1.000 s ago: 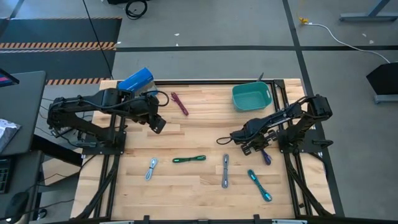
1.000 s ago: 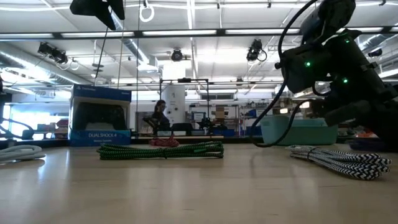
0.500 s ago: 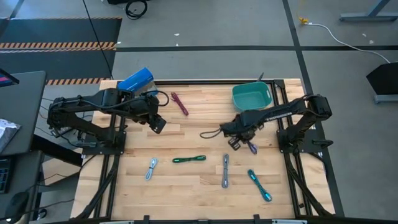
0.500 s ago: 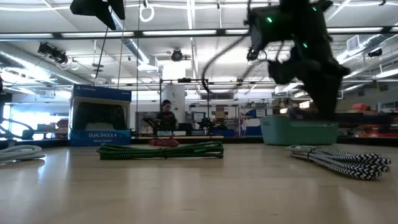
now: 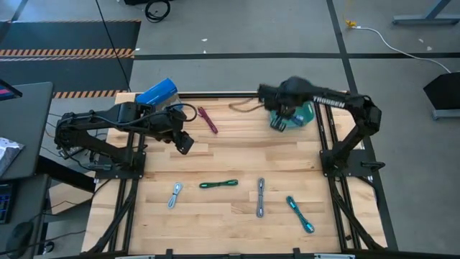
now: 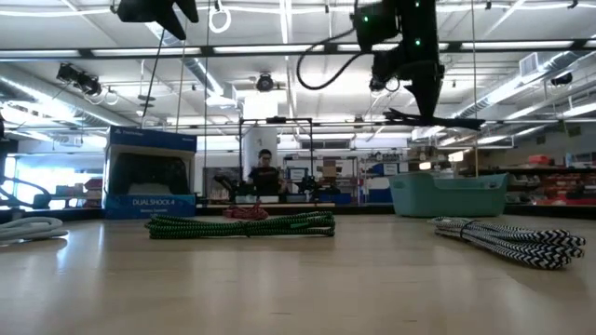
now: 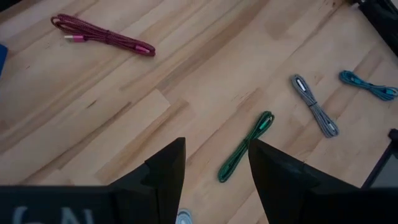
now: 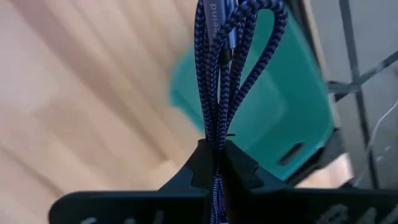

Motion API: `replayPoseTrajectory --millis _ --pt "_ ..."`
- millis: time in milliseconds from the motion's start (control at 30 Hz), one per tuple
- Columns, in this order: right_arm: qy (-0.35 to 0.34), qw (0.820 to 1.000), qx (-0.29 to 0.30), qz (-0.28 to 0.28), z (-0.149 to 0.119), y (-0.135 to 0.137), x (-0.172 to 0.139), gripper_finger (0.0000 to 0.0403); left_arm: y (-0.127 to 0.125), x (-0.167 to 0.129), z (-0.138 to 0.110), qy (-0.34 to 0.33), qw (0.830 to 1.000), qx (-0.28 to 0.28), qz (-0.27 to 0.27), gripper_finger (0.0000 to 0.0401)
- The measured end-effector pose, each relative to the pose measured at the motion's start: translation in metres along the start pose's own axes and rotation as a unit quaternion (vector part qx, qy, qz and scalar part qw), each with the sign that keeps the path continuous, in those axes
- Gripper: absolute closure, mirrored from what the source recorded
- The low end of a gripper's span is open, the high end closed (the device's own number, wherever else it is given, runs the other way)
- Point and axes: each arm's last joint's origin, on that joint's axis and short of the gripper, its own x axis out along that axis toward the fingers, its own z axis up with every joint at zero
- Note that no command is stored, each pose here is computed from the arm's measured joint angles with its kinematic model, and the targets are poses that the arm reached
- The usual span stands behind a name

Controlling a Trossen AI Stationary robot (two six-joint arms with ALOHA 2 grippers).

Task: Pick and place USB-C Cables
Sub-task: Put the purple charger cable into the green bin

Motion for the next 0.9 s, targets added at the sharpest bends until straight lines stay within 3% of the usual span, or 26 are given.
replayPoseTrajectory --millis 200,433,900 --pt "0.022 0.997 -0.077 -0.004 0.0 -0.041 0.012 0.0387 0.0 0.0 0.0 0.0 1.0 -0.004 0.0 0.0218" --pt "0.0 0.984 -0.18 -0.008 0.005 -0.057 0.021 0.0387 0.0 0.0 0.0 0.0 1.0 -0.004 0.0 0.0218" --pt "0.052 0.984 -0.173 0.011 -0.009 -0.054 0.076 0.0382 0.0 0.0 0.0 0.0 1.0 -0.004 0.0 0.0218"
